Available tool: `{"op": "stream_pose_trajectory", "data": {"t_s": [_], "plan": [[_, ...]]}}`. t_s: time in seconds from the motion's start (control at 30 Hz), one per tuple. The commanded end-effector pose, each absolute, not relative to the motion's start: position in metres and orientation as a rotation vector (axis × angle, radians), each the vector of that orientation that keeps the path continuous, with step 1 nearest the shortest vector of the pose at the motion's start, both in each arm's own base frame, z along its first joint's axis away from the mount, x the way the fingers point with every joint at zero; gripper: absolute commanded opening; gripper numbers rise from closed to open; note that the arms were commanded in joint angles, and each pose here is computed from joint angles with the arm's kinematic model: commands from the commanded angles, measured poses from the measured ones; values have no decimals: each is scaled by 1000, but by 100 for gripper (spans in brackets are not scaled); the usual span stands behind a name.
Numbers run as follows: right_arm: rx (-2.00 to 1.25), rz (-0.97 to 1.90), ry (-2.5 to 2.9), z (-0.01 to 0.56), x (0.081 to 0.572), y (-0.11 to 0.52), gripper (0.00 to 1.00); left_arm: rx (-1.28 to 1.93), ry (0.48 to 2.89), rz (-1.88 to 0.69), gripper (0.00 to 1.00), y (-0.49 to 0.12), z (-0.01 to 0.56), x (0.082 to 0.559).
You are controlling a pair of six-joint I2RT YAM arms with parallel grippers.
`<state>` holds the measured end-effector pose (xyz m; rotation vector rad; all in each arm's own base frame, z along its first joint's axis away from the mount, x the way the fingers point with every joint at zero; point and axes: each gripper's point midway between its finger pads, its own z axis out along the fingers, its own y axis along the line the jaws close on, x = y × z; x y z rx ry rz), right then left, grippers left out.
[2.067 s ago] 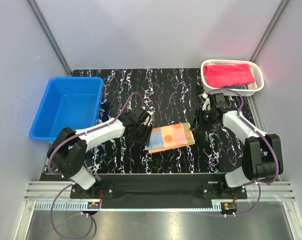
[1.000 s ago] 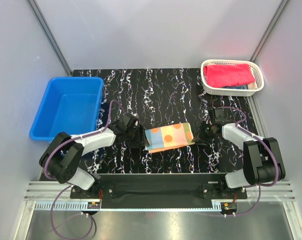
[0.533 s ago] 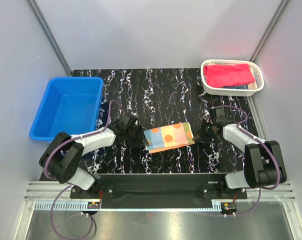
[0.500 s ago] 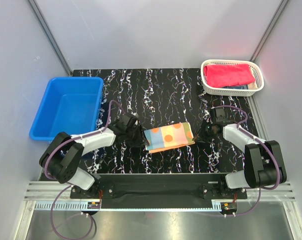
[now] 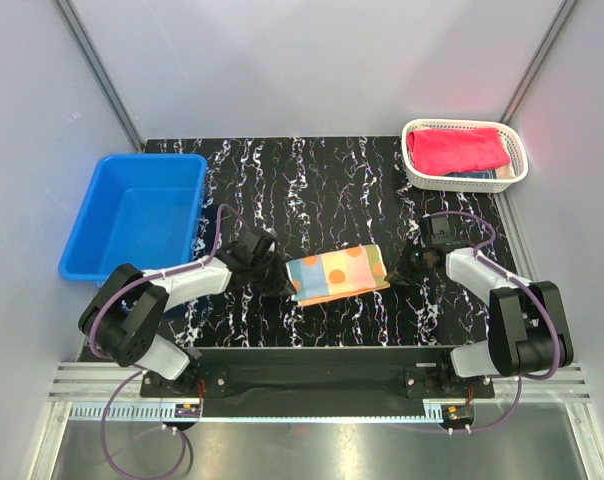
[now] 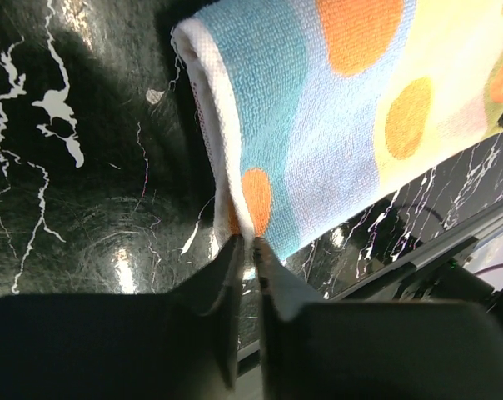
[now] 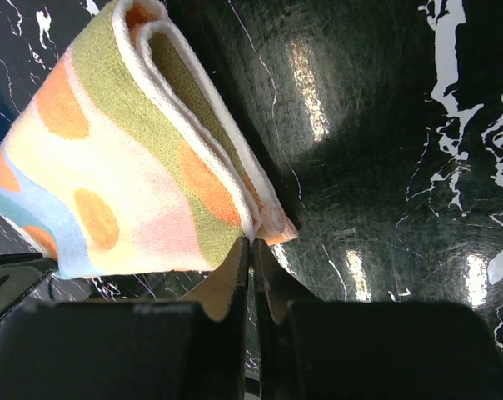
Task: Fold and stack the towels
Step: Fold the towel
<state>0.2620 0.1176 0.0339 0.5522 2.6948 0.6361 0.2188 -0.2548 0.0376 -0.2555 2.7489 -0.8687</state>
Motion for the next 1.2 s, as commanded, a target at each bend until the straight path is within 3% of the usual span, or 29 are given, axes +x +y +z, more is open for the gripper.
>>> {"op": "stream_pose_trajectory", "data": {"t_s": [0.0,0.07,0.47,0.7,0.9,1.17], "plan": [[525,645,2637,51,274,120,8,-245,2704,-931,8,-266,54,230],[520,638,2632,55,276,119,6,-247,2697,-925,0,-266,59,233],[451,533,2604,88,288,107,0,-239,2618,-925,0,-270,100,233],[470,464,2658,48,277,99,1,-209,2671,-951,0,-282,60,202],[468,511,2688,37,267,104,6,-216,2721,-767,0,-264,39,200],[403,552,2652,62,273,109,2,-165,2631,-578,0,-250,75,228]]}}
